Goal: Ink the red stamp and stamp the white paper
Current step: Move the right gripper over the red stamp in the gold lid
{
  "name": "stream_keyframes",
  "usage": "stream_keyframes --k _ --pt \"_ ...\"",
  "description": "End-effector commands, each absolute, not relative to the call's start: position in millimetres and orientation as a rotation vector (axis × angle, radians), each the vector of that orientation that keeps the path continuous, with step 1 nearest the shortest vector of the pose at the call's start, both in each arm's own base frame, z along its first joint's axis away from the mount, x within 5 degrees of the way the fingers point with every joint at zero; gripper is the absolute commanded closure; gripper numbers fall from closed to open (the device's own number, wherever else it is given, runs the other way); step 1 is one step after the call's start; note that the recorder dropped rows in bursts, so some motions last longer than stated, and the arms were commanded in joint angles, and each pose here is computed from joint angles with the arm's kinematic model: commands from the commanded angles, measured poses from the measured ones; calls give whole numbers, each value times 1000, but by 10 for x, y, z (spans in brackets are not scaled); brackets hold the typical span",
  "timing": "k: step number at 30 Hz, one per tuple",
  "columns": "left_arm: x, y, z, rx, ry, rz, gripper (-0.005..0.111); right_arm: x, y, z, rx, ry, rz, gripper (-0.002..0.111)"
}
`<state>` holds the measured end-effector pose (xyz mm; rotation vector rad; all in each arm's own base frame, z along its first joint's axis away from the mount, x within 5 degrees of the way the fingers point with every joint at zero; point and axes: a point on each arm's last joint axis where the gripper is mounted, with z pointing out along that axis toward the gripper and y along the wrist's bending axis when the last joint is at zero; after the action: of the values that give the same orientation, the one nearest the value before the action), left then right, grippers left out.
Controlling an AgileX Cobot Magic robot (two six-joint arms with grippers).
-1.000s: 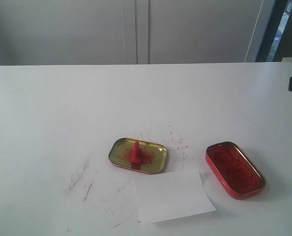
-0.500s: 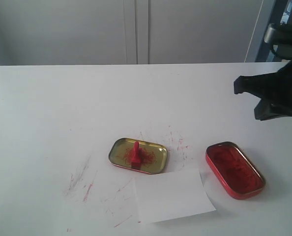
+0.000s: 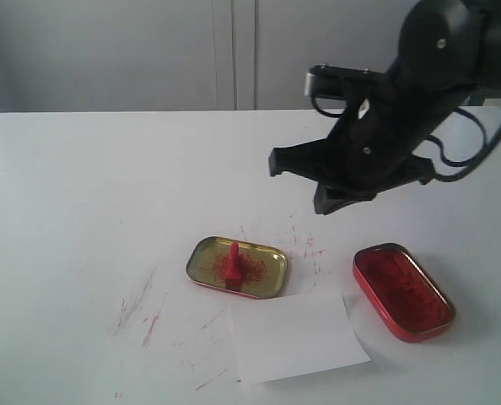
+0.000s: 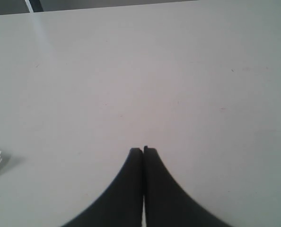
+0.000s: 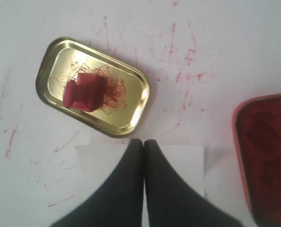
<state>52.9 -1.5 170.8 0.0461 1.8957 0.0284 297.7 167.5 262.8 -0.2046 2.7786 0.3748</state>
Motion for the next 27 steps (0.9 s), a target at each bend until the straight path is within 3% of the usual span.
stream_keyframes --k 1,13,17,24,27 --pt "527 -16 1691 47 1900 27 107 3071 2053 2506 -232 2801 392 108" --pt "527 -16 1691 47 1900 27 107 3280 2716 2247 -113 2865 400 108" --pt "527 -16 1691 47 1900 27 107 3343 2720 2187 -13 2882 235 108" --pt "527 -16 1691 47 1900 27 107 3363 2739 2184 42 2885 233 108" --pt "527 -16 1691 47 1900 27 107 3348 2762 2160 31 2891 225 101"
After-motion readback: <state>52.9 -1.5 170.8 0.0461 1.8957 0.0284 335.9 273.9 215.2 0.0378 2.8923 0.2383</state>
